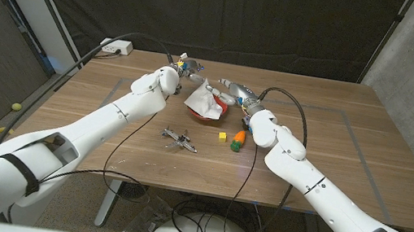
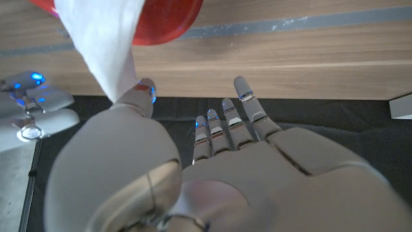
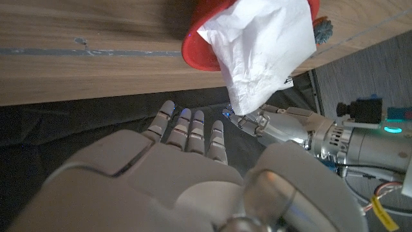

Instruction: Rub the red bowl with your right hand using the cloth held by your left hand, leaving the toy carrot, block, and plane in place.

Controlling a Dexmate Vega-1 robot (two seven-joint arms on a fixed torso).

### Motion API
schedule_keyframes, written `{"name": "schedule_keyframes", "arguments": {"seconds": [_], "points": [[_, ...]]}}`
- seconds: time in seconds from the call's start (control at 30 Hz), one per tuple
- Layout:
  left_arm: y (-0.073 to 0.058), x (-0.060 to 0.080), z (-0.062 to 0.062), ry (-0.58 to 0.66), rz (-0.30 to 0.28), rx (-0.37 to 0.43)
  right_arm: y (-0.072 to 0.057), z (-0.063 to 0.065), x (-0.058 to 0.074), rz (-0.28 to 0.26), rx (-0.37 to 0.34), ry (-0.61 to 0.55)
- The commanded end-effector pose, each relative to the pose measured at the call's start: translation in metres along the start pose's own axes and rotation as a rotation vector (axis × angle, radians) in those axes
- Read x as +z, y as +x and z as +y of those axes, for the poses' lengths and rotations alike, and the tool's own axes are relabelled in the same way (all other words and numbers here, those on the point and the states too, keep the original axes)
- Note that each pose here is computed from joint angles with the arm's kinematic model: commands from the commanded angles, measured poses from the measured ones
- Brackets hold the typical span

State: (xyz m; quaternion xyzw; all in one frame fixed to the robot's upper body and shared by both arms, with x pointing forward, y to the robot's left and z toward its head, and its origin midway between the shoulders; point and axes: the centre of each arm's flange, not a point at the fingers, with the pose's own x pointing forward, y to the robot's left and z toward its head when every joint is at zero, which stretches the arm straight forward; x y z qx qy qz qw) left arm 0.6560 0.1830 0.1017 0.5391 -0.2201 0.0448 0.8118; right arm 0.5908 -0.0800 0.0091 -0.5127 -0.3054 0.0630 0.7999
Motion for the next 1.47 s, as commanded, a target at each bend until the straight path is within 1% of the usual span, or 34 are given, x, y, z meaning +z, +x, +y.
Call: {"name": "schedule_keyframes", "arguments": {"seconds": [0.03,0.2,0.43,0.6,0.8,0.97,1.07,1.17,1.33,1.4,1.47], "points": [[-0.02,-0.019,0.02,-0.18,-0.125,0.181,-0.007,-0.023,-0.018,-0.093,-0.161,0.346],[-0.024,-0.025,0.023,-0.246,-0.175,0.227,-0.01,-0.029,-0.025,-0.102,-0.22,0.427],[-0.028,-0.035,0.024,-0.355,-0.238,0.237,-0.013,-0.037,-0.033,-0.109,-0.268,0.518],[-0.031,-0.043,0.026,-0.418,-0.269,0.229,-0.013,-0.04,-0.04,-0.112,-0.299,0.586],[-0.036,-0.05,0.029,-0.467,-0.293,0.23,-0.017,-0.047,-0.048,-0.116,-0.368,0.672],[-0.042,-0.058,0.028,-0.509,-0.323,0.211,-0.018,-0.052,-0.052,-0.104,-0.415,0.712],[-0.045,-0.063,0.026,-0.516,-0.334,0.191,-0.019,-0.055,-0.051,-0.089,-0.441,0.718],[-0.048,-0.071,0.024,-0.525,-0.321,0.189,-0.021,-0.056,-0.049,-0.07,-0.459,0.715],[-0.048,-0.089,0.018,-0.565,-0.281,0.182,-0.021,-0.055,-0.046,-0.074,-0.465,0.719],[-0.049,-0.096,0.016,-0.579,-0.268,0.177,-0.02,-0.055,-0.042,-0.083,-0.47,0.705],[-0.05,-0.103,0.014,-0.588,-0.258,0.181,-0.016,-0.056,-0.037,-0.098,-0.479,0.701]]}}
